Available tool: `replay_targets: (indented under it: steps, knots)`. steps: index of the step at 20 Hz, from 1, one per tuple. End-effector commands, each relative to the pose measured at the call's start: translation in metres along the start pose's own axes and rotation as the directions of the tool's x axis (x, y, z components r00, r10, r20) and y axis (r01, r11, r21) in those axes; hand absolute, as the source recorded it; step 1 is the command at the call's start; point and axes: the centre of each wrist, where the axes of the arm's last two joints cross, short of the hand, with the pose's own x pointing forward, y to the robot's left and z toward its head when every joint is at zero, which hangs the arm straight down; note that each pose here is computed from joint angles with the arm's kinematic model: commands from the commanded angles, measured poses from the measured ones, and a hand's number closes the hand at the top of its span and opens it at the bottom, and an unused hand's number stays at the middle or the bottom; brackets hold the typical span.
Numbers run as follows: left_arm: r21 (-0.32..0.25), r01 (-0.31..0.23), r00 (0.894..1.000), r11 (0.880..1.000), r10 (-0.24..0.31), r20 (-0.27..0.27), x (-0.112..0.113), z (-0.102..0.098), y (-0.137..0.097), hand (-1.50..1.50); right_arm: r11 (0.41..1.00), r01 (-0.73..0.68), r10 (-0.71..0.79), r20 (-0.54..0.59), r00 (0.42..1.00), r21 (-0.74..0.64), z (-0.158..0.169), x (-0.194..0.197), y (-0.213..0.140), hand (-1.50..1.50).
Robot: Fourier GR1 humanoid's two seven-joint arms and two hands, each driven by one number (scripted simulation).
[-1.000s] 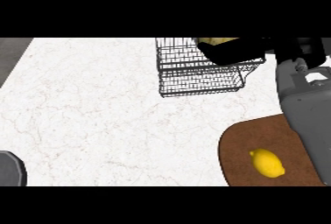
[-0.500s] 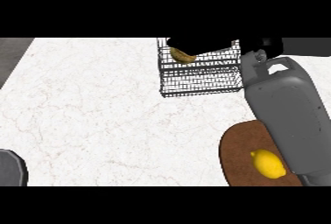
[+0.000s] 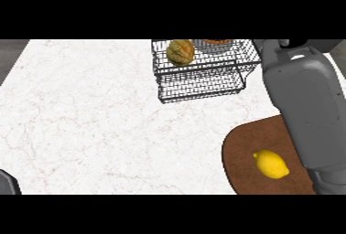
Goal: Pick the squash from the cutting board and place it in the tiered basket
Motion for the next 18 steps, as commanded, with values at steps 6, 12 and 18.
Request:
replay_targets:
  steps: [6, 12, 18]
  knots:
    - [0.051, -0.001, 0.857, 0.999, -0.025, 0.515, 0.104, -0.040, 0.011, 0.00, 0.998, -0.028, 0.024, -0.072, 0.997, -0.050, -0.022, -0.023, -0.042, -1.50]
    - [0.071, -0.042, 0.874, 0.997, 0.002, 0.486, 0.097, -0.036, 0.012, 0.00, 0.995, -0.063, 0.069, -0.068, 0.995, 0.080, -0.019, -0.035, -0.063, -1.50]
    - [0.117, -0.069, 0.884, 0.991, 0.007, 0.467, 0.085, -0.032, 0.017, 0.00, 0.987, -0.081, 0.093, -0.076, 0.993, 0.141, -0.022, -0.051, -0.102, -1.50]
